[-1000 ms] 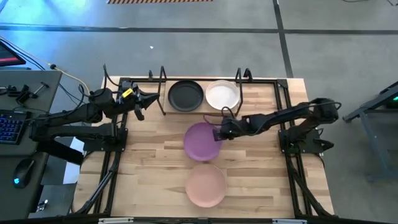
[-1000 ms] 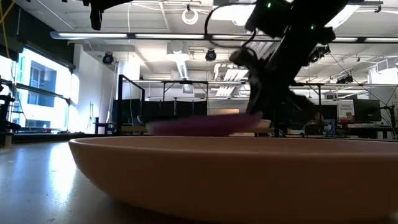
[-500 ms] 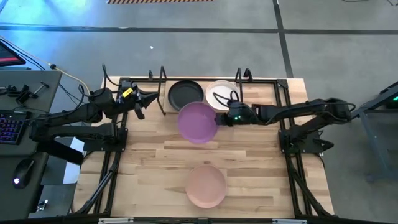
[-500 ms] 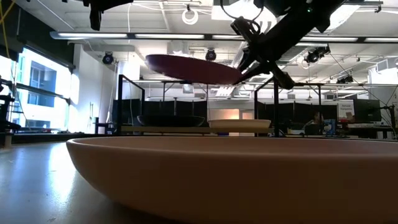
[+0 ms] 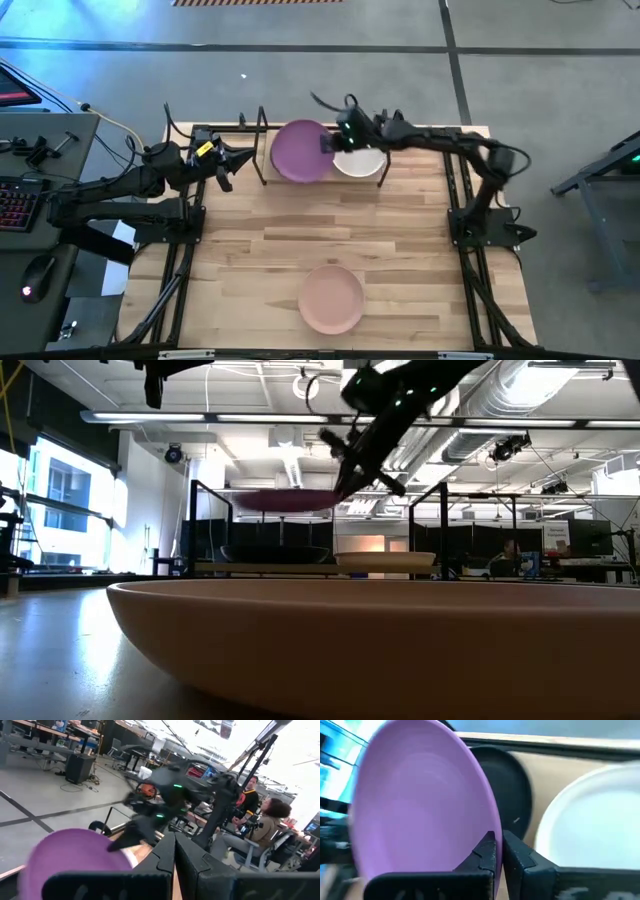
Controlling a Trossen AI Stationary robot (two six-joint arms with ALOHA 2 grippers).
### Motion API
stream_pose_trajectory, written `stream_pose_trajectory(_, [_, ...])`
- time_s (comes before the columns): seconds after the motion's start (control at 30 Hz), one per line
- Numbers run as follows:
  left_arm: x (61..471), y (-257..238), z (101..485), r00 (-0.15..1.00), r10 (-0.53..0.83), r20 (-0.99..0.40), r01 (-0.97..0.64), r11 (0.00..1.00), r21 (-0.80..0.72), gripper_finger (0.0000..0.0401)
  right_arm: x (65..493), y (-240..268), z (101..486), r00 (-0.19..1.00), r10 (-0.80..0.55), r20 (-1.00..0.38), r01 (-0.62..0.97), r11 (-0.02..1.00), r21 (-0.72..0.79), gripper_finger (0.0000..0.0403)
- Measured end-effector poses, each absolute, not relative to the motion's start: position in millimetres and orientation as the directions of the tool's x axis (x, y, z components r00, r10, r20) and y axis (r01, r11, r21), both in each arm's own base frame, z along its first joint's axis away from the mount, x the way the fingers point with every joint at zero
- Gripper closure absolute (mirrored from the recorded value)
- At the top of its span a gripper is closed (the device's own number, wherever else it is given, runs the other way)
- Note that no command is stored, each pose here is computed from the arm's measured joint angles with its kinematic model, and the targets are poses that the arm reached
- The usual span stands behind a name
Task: Place and stack plates onto a shelf
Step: Stack the purple plate on the black plate on the shelf
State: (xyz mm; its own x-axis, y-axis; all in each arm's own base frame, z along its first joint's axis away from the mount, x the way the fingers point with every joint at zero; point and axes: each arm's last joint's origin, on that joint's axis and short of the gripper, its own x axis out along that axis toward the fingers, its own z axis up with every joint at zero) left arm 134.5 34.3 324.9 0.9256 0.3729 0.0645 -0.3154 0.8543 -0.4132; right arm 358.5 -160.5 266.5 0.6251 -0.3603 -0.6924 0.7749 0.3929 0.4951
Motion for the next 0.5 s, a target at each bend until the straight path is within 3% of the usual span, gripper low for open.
stream_pose_trajectory(0.23, [134.5,34.3,324.9,0.926,0.373,0.064,-0.316,0.855,-0.412,0.0401,380.7,-209.9,253.6,0.592,-0.301,-0.748,0.79,0.402,0.463,0.0403])
stream_pose_trajectory(0.5, [134.5,34.4,324.8,0.924,0.376,0.063,-0.32,0.854,-0.41,0.0401,389.9,-229.9,224.8,0.571,-0.219,-0.792,0.8,0.365,0.476,0.0403])
